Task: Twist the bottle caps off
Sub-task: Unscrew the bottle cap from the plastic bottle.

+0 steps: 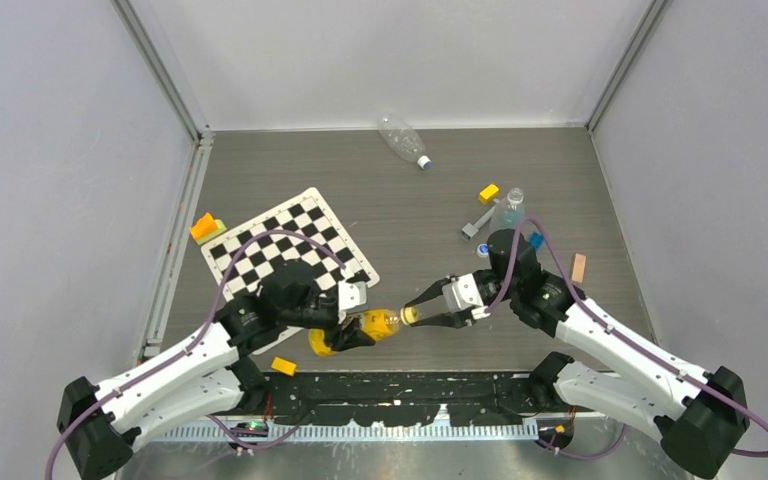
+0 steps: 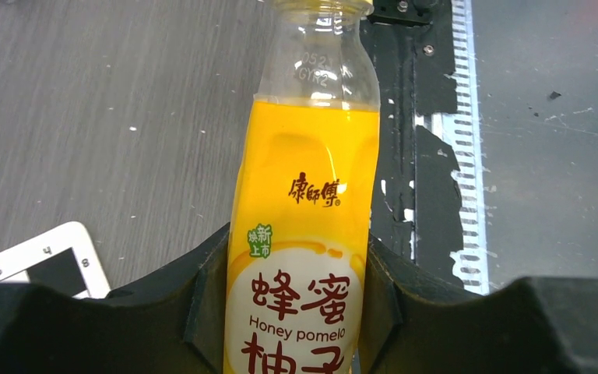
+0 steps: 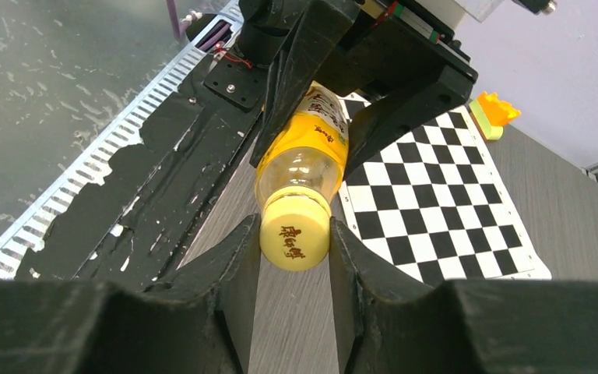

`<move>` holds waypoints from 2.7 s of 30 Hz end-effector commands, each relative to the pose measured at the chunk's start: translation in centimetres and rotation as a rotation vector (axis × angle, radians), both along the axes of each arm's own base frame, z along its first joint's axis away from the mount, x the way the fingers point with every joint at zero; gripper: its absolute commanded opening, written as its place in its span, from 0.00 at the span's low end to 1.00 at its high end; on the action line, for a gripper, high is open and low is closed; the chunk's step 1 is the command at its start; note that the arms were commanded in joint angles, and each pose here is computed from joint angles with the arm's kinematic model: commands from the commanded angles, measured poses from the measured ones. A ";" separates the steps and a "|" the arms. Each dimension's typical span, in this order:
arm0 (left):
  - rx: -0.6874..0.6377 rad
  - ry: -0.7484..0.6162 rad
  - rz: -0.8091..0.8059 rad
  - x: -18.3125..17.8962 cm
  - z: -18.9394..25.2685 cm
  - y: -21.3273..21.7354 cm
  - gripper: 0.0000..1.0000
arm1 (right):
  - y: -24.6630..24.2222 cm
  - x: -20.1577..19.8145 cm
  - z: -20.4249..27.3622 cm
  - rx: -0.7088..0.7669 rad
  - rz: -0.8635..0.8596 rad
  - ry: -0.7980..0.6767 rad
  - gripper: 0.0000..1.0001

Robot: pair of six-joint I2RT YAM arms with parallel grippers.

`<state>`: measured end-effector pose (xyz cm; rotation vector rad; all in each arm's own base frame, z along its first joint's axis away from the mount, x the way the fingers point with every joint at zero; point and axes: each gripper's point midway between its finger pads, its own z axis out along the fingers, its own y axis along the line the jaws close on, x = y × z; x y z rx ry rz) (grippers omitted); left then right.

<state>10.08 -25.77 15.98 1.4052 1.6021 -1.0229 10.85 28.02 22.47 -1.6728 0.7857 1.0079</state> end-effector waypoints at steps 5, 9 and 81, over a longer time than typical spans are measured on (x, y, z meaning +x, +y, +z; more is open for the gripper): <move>-0.192 -0.245 0.159 3.5 4.8 0.0 0.00 | 0.6 3.7 2.0 0.065 -0.265 0.142 0.64; -0.172 -0.293 0.272 5.4 4.5 0.9 0.00 | 0.4 4.5 2.4 0.119 -0.340 0.179 0.74; -0.108 -0.354 0.389 6.8 3.9 0.4 0.00 | 2.9 7.0 3.3 0.172 -0.463 0.716 0.12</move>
